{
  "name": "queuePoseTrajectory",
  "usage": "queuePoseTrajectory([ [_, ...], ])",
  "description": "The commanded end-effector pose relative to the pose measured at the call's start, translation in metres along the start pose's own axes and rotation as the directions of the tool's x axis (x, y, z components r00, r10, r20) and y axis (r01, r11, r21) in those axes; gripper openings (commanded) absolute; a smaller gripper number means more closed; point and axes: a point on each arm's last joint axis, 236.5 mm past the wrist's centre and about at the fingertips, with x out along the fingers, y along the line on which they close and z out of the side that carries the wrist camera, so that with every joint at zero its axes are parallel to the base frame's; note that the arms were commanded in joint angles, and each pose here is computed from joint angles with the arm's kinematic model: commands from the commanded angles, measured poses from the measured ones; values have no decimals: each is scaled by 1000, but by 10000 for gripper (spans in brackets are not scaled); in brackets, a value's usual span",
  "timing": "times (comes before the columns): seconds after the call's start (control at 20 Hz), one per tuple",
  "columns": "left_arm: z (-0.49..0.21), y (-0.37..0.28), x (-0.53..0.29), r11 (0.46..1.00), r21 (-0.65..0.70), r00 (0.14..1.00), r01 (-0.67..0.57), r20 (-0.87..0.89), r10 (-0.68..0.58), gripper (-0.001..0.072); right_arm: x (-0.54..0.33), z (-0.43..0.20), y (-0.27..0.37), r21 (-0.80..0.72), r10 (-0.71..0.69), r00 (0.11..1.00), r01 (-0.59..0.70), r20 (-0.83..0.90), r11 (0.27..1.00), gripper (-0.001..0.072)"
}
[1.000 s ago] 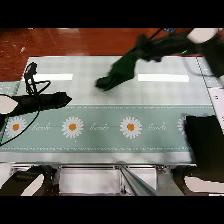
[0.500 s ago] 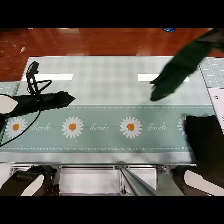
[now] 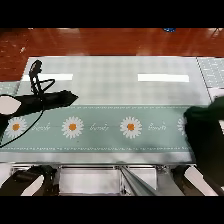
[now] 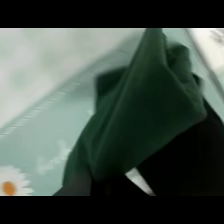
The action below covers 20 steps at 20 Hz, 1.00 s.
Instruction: Fold the shirts.
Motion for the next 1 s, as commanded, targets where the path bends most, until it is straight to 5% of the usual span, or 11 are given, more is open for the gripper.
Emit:
queuePoseTrajectory([
  [0.0,8,-6,2,1000,16,999,5,39,-6,19,1,-71,-117,231,-349,924,377,-153,897,23],
  [0.1,7,-9,3,1000,26,999,11,41,-12,19,5,-115,-152,305,-448,854,515,-265,802,24],
  [0.3,1,-12,9,999,33,1000,16,20,-17,19,45,-189,-169,249,-453,746,616,-488,747,39],
  [0.4,-1,-8,16,999,31,1000,7,6,-7,20,53,-216,-185,222,-489,655,701,-576,678,410],
  [0.6,23,16,31,998,32,998,-46,40,45,19,73,-180,-193,240,-505,716,662,-481,710,409],
  [0.7,80,21,14,998,35,991,-60,125,55,19,81,-115,-173,328,-424,853,512,-306,794,397],
  [0.8,153,9,-24,996,62,966,-58,255,40,19,79,-11,-105,388,-152,988,130,25,912,195],
  [0.85,186,-5,-45,994,94,950,-53,312,21,19,65,38,-56,327,28,981,-91,191,941,73],
  [0.95,234,-47,-82,982,186,918,-31,393,-45,19,19,107,55,70,363,840,-424,402,903,24],
])
